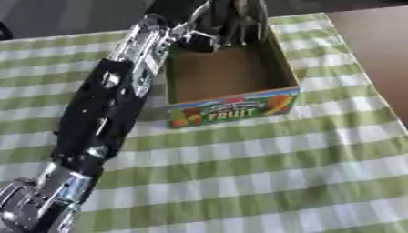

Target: Pick up objects on the table and place them in the box.

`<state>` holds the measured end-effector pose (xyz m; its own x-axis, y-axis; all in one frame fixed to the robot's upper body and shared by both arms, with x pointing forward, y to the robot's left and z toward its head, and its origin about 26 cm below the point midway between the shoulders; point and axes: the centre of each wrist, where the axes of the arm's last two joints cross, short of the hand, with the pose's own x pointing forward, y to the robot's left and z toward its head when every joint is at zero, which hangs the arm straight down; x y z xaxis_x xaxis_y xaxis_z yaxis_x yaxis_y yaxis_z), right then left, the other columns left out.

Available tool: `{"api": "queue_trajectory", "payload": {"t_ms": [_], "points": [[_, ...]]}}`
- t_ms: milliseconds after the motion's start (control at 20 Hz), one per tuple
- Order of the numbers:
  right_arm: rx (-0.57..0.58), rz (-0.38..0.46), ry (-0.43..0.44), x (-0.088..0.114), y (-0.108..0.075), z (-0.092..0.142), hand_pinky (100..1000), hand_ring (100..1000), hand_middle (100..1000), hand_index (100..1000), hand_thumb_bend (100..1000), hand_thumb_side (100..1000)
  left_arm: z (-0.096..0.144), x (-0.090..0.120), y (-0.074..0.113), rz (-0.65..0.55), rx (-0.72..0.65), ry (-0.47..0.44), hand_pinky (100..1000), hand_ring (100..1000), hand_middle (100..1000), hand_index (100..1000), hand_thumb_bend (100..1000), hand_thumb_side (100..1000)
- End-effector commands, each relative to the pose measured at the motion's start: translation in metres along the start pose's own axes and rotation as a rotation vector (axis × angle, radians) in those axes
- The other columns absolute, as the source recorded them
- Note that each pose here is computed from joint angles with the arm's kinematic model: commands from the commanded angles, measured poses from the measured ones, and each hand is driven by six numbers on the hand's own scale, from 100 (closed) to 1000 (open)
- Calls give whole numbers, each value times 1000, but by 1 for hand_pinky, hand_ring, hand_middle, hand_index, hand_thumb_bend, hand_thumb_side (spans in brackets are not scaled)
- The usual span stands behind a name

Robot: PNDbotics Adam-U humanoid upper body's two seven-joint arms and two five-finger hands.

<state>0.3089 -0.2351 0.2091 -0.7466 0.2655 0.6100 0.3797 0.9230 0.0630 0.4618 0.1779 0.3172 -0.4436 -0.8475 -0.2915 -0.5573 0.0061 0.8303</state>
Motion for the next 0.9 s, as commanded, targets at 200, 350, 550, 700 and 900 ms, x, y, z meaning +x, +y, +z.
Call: {"api": "queue_trajectory", "payload": {"t_ms": [200, 350, 550, 700, 900], "points": [[7, -19, -19, 6, 1, -3, 883, 762, 655, 807, 100, 652, -4, 2, 1, -111, -21, -53, 615, 611, 574, 578, 100, 196], [11, -22, -14, 6, 1, -2, 884, 762, 655, 807, 100, 652, -1, 2, -8, -145, -30, -58, 619, 611, 570, 577, 100, 185], [12, -24, -8, 5, 2, -1, 885, 762, 654, 807, 100, 652, 0, 4, -17, -177, -51, -79, 640, 632, 583, 629, 100, 159], [17, -29, 0, 5, 2, 1, 886, 762, 654, 807, 100, 652, 1, 4, -22, -237, -94, -92, 672, 666, 594, 686, 100, 135], [21, -34, 3, 5, 3, 1, 886, 763, 654, 807, 100, 653, 2, 4, -30, -296, -160, -100, 701, 707, 619, 791, 163, 120]]}}
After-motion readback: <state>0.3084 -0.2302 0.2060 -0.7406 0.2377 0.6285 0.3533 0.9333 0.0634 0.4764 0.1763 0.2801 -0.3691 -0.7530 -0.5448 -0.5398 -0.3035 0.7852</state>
